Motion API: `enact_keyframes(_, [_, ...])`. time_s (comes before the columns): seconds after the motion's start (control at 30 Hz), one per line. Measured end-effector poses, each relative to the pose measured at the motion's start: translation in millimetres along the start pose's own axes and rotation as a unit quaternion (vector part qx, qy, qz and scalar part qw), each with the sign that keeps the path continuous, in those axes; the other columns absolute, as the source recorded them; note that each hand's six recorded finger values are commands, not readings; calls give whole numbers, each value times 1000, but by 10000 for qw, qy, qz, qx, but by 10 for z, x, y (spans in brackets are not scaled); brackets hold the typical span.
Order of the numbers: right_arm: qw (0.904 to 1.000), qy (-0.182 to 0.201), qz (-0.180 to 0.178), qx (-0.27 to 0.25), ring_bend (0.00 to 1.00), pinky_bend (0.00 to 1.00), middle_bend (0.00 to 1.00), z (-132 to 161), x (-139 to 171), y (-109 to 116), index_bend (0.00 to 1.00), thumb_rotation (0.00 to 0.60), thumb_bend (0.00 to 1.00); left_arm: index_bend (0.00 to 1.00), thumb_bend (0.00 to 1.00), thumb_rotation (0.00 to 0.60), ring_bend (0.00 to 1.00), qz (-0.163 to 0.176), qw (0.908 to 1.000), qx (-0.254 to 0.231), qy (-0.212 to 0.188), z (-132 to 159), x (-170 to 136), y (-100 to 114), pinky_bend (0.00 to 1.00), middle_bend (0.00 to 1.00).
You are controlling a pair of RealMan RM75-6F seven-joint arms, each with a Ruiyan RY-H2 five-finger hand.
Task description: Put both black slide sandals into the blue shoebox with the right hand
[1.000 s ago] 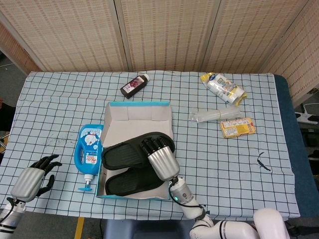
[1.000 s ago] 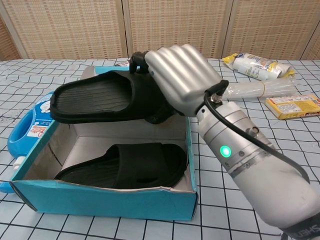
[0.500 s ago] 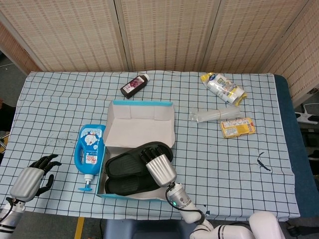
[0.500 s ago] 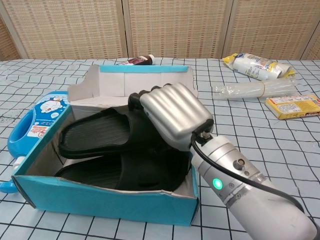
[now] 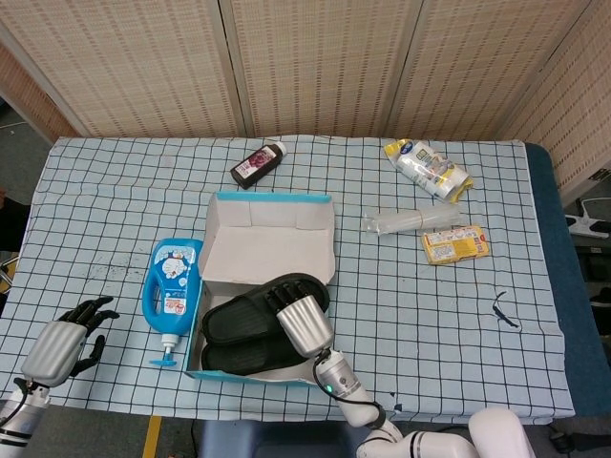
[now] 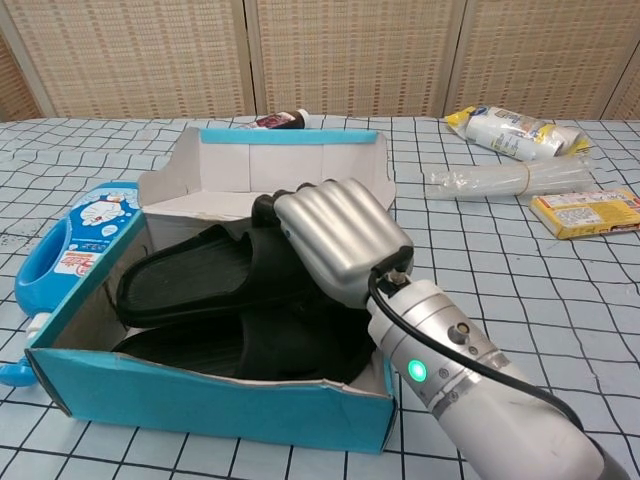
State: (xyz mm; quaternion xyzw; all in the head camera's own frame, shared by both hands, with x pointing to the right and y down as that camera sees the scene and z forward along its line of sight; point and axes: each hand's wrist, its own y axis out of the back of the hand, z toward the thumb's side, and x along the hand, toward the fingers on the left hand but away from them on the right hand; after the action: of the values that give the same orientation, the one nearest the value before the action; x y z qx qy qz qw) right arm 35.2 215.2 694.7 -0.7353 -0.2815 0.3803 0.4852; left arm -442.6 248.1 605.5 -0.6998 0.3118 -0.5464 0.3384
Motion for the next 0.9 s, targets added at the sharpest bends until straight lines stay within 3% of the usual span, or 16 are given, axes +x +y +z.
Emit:
enact_keyframes(0.27, [9993,285,166,182,465,599,615,62,102,-136,625,600,17,289,621,600,155,-10,10000,-28,23,-9,3,-1,360,130])
enact_keyframes(0.6, [9975,288,452,464,465,599,615,-3,144,-326,624,600,17,289,620,600,155,-31,10000,-3,0,2,2,-10,360,131])
enact_keyframes(0.77, [9984,220,373,372,464,599,615,-26,116,-280,614,600,17,289,620,600,155,-47,10000,-9,-7,7,3,-17,360,130])
enact_keyframes(0.9, [9992,179,205,278,423,598,583,-61,87,-163,537,600,18,289,620,600,155,-72,10000,0,-1,6,6,-30,360,131])
